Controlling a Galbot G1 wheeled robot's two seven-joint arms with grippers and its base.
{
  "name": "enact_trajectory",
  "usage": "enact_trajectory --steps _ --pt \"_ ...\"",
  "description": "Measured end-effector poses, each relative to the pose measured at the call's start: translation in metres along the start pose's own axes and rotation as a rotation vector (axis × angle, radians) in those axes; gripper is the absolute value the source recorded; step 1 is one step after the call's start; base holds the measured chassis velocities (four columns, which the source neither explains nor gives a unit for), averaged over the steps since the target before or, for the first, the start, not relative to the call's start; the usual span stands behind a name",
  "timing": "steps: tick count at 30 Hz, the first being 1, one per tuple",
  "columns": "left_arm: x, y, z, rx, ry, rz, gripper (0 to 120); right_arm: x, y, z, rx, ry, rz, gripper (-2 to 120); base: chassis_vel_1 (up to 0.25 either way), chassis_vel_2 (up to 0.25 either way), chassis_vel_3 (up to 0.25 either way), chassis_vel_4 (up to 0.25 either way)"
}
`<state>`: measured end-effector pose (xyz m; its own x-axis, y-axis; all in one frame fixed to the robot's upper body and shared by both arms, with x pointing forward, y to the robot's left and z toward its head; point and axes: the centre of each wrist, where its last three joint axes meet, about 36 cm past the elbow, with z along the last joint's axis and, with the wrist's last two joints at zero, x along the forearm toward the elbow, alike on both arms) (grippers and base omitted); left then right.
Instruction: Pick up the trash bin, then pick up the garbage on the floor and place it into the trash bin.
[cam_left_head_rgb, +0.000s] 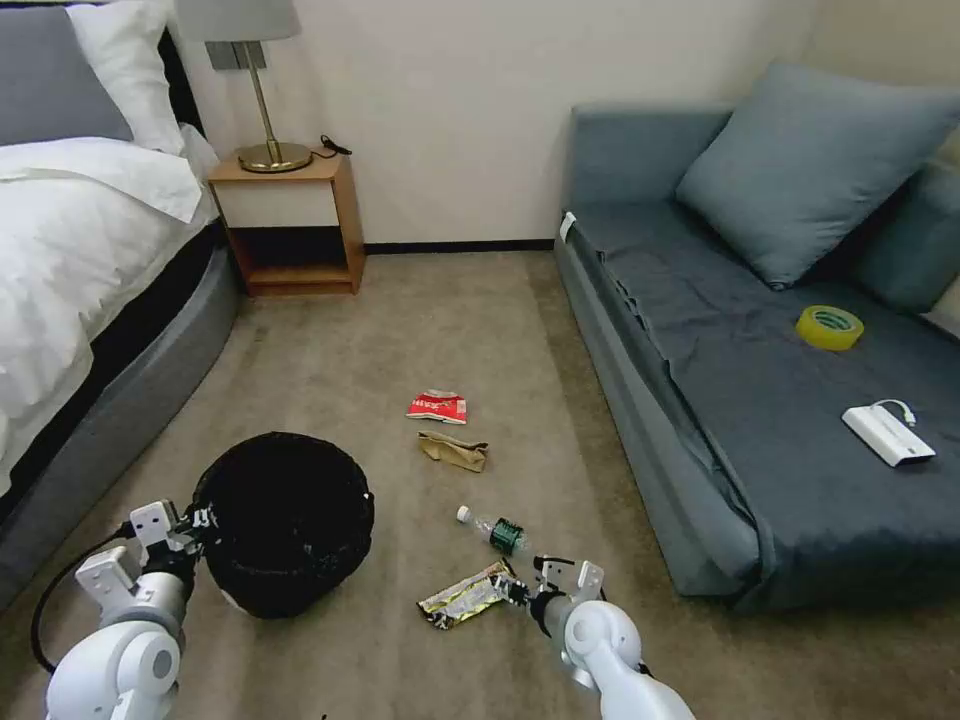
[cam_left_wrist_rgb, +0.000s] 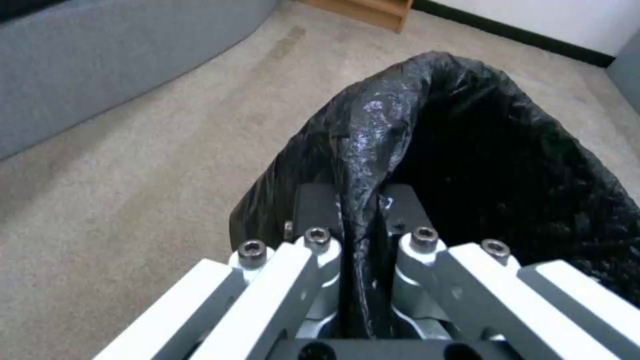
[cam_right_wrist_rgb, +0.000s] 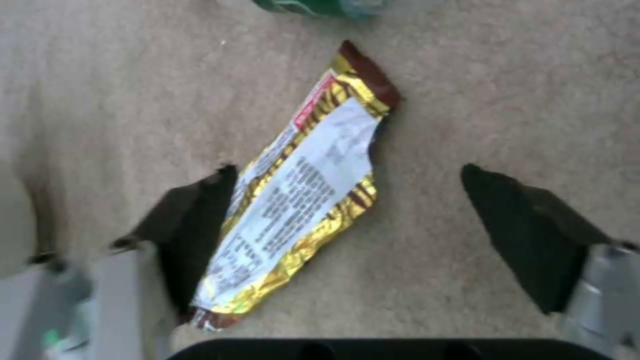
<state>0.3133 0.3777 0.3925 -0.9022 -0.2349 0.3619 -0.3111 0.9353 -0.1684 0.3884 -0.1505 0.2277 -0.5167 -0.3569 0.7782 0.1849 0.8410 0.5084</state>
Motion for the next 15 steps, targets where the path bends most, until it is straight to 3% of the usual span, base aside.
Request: enact_trajectory --steps 5,15 --pt "0.000 0.000 0.002 0.002 0.001 -0.003 5 -0.004 -0.004 0.000 0.000 0.003 0.004 99 0.000 0.000 0.000 0.000" --pt "0.001 0.003 0.003 0.005 -0.001 -0.006 5 -0.011 0.003 0.006 0.014 0.014 -0.015 100 0.000 0.000 0.000 0.000"
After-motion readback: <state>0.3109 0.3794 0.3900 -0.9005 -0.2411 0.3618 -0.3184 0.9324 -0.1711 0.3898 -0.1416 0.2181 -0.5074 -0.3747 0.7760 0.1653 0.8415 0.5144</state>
